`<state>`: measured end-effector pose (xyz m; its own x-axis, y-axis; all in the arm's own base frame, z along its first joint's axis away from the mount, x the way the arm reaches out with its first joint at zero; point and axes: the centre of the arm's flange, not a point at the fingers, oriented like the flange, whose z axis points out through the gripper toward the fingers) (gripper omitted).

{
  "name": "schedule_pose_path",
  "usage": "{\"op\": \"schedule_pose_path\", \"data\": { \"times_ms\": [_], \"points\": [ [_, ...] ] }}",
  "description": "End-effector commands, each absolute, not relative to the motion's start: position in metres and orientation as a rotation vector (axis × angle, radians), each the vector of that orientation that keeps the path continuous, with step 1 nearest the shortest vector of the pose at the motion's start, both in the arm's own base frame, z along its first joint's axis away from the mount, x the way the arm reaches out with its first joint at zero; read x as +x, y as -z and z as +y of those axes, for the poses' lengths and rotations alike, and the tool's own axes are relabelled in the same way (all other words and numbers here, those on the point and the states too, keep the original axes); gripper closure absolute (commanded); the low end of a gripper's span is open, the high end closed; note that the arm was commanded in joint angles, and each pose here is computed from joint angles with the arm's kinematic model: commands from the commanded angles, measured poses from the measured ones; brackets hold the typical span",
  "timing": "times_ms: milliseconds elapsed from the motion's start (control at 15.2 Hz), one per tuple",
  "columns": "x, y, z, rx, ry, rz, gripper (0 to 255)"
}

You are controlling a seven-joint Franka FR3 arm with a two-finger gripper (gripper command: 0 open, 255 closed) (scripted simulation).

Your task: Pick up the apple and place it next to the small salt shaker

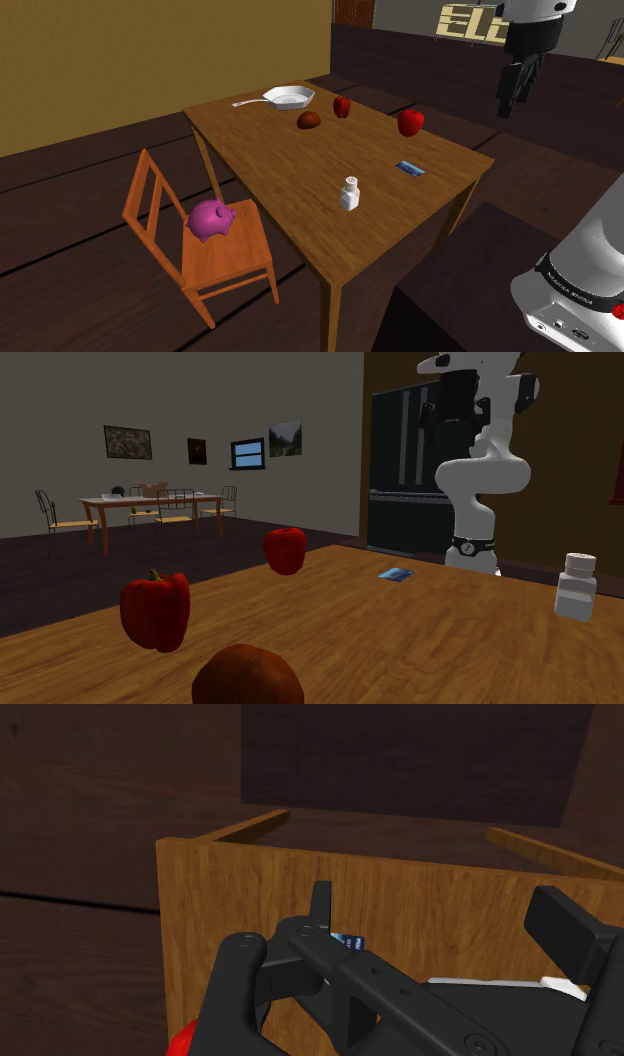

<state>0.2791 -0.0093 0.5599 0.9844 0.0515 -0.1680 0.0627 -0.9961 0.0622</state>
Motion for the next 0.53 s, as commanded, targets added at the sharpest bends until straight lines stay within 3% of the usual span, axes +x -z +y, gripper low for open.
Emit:
{"op": "schedule_pose_path", "data": {
  "times_ms": [0,462],
  "points": [
    [0.279,-0.56,-0.009,3.062,0.257,0.088,0],
    [0.347,-0.531,-0.06,3.065,0.224,0.121,0]
  ]
}}
